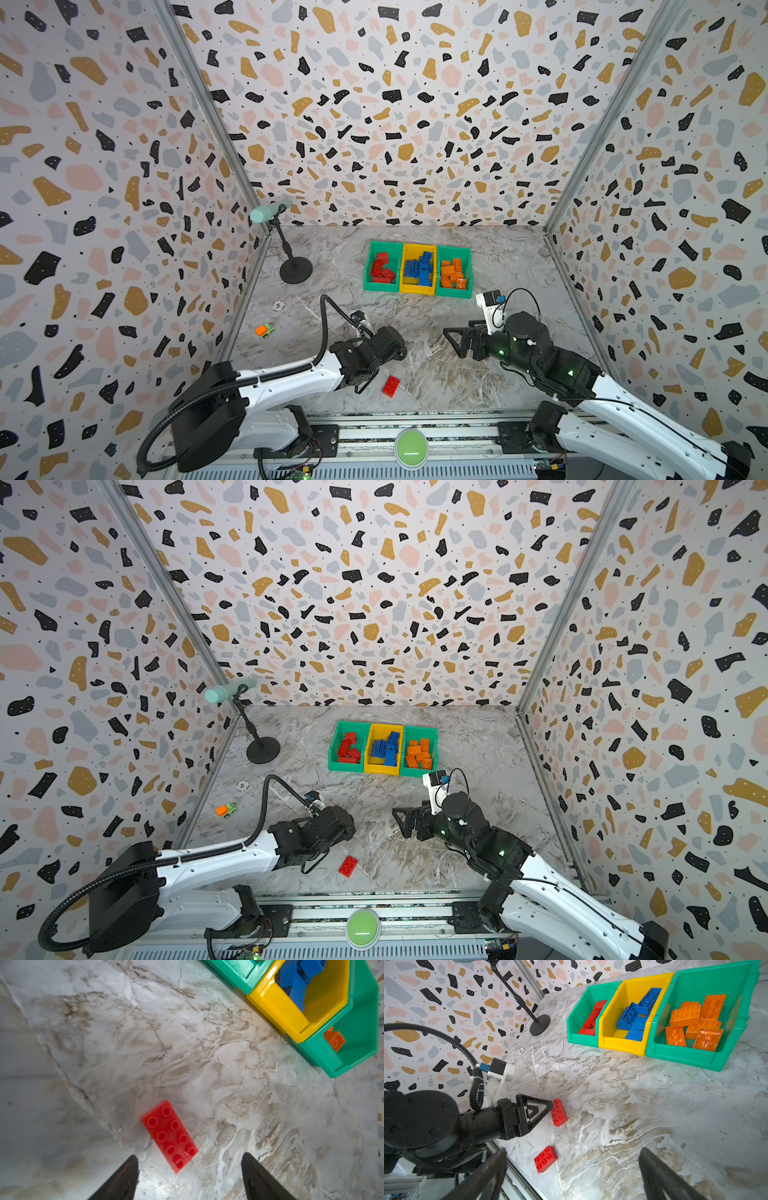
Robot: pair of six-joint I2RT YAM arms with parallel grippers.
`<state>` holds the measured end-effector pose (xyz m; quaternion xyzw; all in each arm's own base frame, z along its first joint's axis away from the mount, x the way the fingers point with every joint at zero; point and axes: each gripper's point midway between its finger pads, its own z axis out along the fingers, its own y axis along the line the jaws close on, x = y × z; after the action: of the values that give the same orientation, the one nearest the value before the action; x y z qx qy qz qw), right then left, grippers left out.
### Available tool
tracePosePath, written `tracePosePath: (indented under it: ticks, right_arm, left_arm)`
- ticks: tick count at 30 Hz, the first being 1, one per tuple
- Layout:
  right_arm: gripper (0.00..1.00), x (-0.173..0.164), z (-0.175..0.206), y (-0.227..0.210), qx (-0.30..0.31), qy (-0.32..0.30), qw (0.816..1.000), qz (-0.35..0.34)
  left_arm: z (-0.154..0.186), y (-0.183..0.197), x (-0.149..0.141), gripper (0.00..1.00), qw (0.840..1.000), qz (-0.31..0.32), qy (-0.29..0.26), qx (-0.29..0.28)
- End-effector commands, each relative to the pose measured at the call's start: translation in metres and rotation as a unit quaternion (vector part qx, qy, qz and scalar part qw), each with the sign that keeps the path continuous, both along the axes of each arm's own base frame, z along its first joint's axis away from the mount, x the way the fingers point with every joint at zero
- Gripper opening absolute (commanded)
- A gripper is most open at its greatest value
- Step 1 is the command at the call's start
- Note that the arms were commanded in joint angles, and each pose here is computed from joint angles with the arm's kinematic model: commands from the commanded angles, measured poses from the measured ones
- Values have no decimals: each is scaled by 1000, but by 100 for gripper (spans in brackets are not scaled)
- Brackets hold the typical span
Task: Sort the legos into containers by color
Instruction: Pick up the lego from the center of the table.
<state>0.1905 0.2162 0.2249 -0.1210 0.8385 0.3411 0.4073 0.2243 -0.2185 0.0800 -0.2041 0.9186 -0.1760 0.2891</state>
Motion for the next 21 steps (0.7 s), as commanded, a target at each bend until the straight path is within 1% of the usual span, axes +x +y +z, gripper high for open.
tracePosePath:
  ticks: [1, 5, 8, 10, 16, 21]
  right_arm:
    - [99, 1, 12, -4, 15, -24, 1000, -3]
    - [99, -1, 20, -16, 22, -36, 999, -13]
    - [99, -4, 34, -26, 39, -52, 998, -18]
    - [99, -6, 41, -32, 47, -62, 997, -23]
    - [99, -5, 35, -39, 37, -63, 997, -31]
    - [99, -3, 29, -41, 32, -59, 997, -32]
  left_arm:
    - [7, -11, 9, 79, 999, 23, 3, -21]
    - [-15, -16, 11, 76, 999, 30, 33, -23]
    - [-32, -15, 9, 76, 998, 28, 62, -2]
    - [-37, -14, 8, 75, 997, 29, 75, 11]
    - [-44, -7, 11, 74, 996, 41, 78, 27]
    - [-65, 5, 14, 68, 992, 42, 103, 54]
